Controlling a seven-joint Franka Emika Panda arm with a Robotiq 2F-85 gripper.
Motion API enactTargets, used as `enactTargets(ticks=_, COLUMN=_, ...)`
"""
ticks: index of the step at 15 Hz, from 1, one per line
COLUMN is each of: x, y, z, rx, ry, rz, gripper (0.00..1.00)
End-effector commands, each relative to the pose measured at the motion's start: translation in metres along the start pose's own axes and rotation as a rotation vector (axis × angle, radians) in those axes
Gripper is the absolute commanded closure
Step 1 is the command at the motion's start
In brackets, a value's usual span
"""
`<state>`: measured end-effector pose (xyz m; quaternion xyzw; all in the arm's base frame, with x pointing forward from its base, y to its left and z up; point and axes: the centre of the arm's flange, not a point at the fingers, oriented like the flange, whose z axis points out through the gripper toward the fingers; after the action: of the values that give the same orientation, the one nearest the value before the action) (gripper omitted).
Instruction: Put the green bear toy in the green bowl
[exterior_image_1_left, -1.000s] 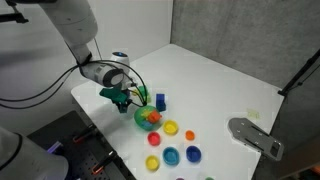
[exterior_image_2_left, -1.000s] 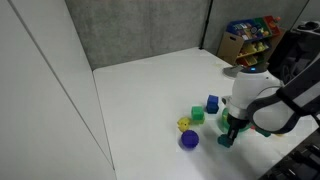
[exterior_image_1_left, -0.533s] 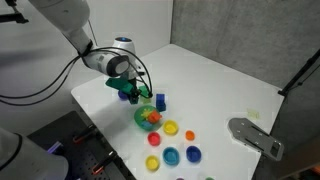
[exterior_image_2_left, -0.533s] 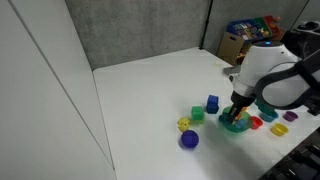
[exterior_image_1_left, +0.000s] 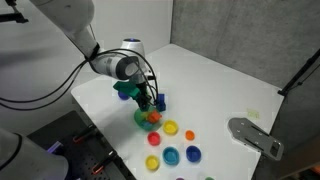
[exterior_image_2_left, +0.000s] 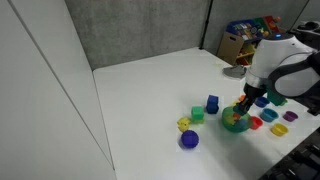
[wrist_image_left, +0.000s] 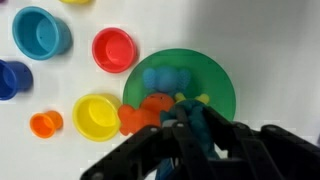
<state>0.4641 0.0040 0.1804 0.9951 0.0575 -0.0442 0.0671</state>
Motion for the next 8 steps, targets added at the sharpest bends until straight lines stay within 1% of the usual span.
enactTargets(ticks=1, x=-0.007, y=0.010, z=0.007, rx=-0.023, ry=-0.043, rz=0.040, gripper=0.50)
enactTargets(ticks=2, x=-0.008, y=0.012, z=0.007, rx=-0.020, ry=-0.053, rz=0.043, gripper=0.49)
enactTargets(ticks=3, x=-0.009, y=0.012, z=0.006, rx=-0.017, ry=-0.061, rz=0.046, gripper=0.45)
enactTargets(ticks=6, x=-0.009, y=0.014, z=-0.003, rx=-0.014, ry=-0.075, rz=0.064, gripper=0.23)
enactTargets(ticks=8, x=-0.006, y=0.016, z=-0.012, rx=-0.016, ry=-0.088, rz=0.089, gripper=0.05)
